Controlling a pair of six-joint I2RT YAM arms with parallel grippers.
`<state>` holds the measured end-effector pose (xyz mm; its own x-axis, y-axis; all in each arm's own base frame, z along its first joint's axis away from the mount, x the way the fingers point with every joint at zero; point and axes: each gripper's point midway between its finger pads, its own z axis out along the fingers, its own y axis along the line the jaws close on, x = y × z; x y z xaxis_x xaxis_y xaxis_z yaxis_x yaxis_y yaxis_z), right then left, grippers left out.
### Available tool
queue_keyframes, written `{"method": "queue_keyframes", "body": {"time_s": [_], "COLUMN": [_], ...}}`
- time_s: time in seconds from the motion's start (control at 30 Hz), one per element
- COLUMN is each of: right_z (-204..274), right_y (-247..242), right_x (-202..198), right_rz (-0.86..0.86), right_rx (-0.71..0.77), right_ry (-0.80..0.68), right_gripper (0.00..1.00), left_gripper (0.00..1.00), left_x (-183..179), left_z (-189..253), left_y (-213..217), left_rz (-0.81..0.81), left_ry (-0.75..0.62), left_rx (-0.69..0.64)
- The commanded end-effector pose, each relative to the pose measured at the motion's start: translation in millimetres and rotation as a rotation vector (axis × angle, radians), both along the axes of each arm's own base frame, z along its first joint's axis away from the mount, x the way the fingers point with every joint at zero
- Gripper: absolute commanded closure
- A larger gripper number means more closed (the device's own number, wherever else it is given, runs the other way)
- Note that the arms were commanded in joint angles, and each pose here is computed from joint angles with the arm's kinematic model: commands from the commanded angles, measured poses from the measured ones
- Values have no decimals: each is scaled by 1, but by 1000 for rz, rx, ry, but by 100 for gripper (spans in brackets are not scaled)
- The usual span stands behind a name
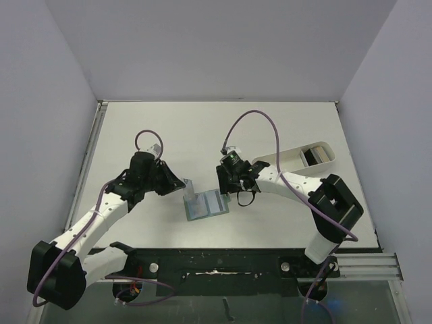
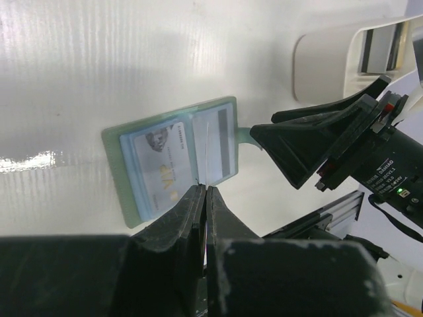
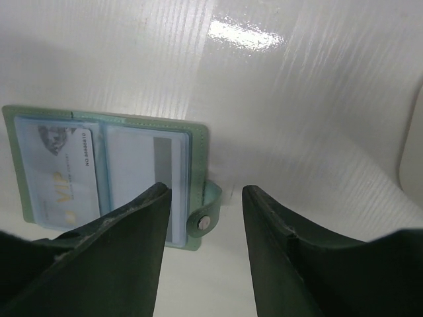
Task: Put the credit cards into the card holder
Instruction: Insert the credit card into the card holder.
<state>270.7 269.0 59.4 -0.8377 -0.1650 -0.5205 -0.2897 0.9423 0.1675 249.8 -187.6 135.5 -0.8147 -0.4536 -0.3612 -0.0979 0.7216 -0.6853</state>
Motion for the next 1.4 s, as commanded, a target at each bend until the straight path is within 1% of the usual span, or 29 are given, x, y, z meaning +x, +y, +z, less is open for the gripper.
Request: {"method": "queue_keyframes", "body": {"time_s": [0.0,0.07,0.13,0.2,0.33,0.43,0.5,0.6,0.7,0.8,1.0,1.13,1.37], "right_z": [8,5,2,0,-3,-4,-4,-5,-6,-7,-9,-8,-13], "right_y": [13,12,13,11,8,6,5,4,6,5,0,1,1], "right_x": [8,6,4,2,-3,-7,-11,-17,-24,-29,-31,-31,-32], "right_rz": [13,10,10,7,12,13,13,7,13,13,13,15,21], "right_rx": [40,37,44,50,51,55,61,71,76,78,65,83,75], "right_ry": [-30,-18,-11,-8,1,5,7,17,29,27,17,7,15], "right_gripper": [54,56,61,66,83,91,95,97,97,97,96,96,96], "left_gripper": [100,100,100,100,100,100,100,100,100,100,100,100,100], "left_x": [12,11,10,8,2,-3,-10,-16,-18,-19,-16,-13,-14], "left_z": [14,12,7,7,8,9,-1,-4,3,3,-16,-30,-48], "left_y": [4,3,6,4,-10,-25,-31,-40,-49,-52,-52,-51,-53], "left_rz": [5,-1,0,-12,-59,-113,-137,-175,-192,-205,-228,-252,-298], "left_ry": [-52,-44,-35,-34,-40,-39,-7,16,9,9,38,61,83], "left_rx": [39,43,70,69,-23,-121,-158,-222,-291,-302,-249,-203,-200]}}
